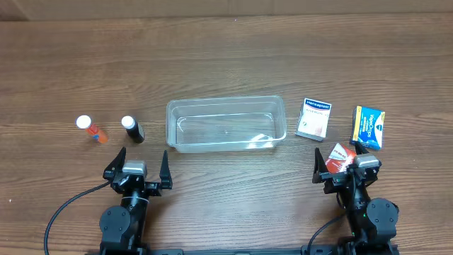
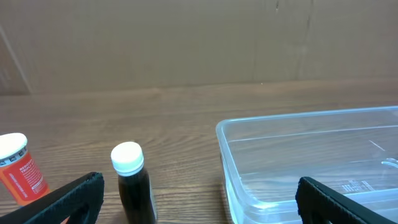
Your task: Pack container
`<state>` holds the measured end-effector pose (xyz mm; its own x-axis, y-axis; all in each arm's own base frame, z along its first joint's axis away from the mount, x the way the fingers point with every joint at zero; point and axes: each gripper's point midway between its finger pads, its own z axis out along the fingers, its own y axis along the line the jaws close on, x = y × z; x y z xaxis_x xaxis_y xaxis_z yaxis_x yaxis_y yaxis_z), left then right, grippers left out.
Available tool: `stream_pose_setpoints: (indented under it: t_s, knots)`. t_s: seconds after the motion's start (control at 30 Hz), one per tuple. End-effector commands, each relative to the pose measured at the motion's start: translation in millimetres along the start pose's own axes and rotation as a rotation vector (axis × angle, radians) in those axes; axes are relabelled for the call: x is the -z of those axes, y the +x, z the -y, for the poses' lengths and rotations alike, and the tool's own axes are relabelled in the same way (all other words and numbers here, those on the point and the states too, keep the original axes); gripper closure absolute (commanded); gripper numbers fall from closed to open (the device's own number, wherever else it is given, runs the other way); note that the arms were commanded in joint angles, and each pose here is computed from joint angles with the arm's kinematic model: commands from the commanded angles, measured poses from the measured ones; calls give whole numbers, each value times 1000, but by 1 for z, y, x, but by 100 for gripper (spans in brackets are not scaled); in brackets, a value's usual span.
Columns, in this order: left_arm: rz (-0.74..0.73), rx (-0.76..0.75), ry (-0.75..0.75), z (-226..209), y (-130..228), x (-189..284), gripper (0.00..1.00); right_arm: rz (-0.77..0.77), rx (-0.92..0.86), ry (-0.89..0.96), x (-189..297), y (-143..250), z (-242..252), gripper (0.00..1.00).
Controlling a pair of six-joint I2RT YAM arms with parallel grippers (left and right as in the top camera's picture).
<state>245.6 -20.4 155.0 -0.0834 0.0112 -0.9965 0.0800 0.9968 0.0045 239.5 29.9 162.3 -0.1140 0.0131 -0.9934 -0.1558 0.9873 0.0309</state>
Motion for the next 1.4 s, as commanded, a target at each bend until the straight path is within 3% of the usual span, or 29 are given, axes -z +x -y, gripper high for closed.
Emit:
stream_pose_setpoints:
  t_s: [0.0, 0.67, 0.83, 0.97, 1.2, 1.37]
  knots:
    - [7, -18, -2, -1, -1, 0, 0, 14, 2, -3, 1, -4, 0, 0]
    - [8, -18, -2, -1, -1, 0, 0, 15, 1, -16, 1, -4, -3, 0]
    - [6, 53, 5, 0, -1, 0, 0, 12, -198, -25, 1, -4, -4, 0]
    - [-55, 86, 2, 0, -4, 8, 0, 18, -207, -43, 4, -14, -7, 0]
    - [-120, 82, 1, 0, -47, 35, 0, 9, -216, -50, 6, -61, -10, 0]
    - [-283, 86, -6, 0, -80, 24, 0, -193, -245, -24, -4, -88, -9, 0]
